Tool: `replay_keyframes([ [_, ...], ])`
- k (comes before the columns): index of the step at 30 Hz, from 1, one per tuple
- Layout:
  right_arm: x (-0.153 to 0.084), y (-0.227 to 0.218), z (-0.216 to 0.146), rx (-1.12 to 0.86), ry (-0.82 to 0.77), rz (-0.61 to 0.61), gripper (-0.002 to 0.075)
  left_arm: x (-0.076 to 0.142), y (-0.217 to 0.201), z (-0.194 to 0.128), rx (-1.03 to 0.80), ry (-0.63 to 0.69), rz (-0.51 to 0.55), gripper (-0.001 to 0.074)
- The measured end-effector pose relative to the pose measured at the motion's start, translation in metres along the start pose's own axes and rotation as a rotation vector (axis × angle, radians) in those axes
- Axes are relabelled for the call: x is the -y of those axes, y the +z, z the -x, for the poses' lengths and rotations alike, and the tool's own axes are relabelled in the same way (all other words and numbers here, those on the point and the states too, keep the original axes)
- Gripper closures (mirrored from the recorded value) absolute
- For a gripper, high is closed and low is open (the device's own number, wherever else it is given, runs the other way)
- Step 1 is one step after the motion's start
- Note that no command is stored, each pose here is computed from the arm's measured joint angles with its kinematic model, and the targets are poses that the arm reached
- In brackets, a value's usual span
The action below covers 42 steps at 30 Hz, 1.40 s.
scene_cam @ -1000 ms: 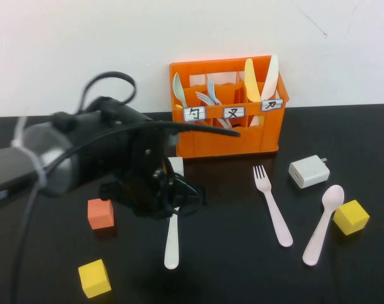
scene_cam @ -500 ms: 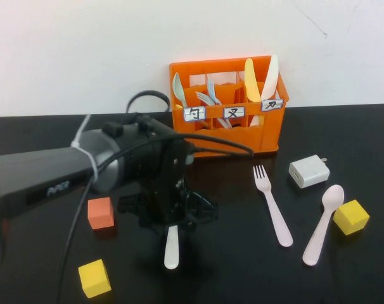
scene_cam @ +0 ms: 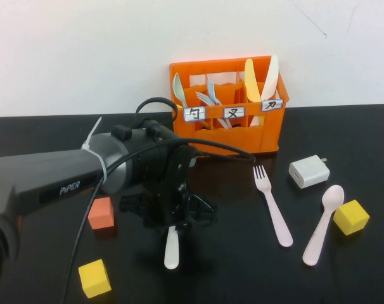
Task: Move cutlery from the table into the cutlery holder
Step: Pick up the fork, then place the fork on the box
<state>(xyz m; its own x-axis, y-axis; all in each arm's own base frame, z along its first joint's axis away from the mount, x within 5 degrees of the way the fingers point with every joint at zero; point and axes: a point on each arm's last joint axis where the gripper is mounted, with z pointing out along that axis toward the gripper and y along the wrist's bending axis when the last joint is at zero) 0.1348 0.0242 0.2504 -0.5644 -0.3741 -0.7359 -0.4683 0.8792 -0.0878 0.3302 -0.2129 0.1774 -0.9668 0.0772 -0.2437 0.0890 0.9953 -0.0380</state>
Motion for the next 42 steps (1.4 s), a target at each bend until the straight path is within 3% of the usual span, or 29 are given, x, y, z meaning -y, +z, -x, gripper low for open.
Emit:
replay_keyframes([
  [4,0.000,0.000,0.000,0.000,0.000,0.000,0.0728,0.000,0.000,0.000,0.001,0.003,0.002,0.0618],
  [13,0.000,0.000,0.000,0.001,0.000,-0.001,0.0728,-0.001,-0.006,0.000,0.010,0.023,0.000,0.0617],
  [23,-0.001,0.000,0.001,0.011,0.017,0.007,0.0728,-0.002,-0.095,-0.003,0.183,0.179,-0.163,0.0617],
  [34,0.000,0.000,0.002,0.017,0.021,0.003,0.0728,0.008,-0.154,0.026,0.739,0.177,-0.379,0.0617],
  [42,0.000,0.000,0.002,0.025,0.031,0.005,0.0728,0.021,-0.147,0.055,1.061,0.151,-0.502,0.0617],
])
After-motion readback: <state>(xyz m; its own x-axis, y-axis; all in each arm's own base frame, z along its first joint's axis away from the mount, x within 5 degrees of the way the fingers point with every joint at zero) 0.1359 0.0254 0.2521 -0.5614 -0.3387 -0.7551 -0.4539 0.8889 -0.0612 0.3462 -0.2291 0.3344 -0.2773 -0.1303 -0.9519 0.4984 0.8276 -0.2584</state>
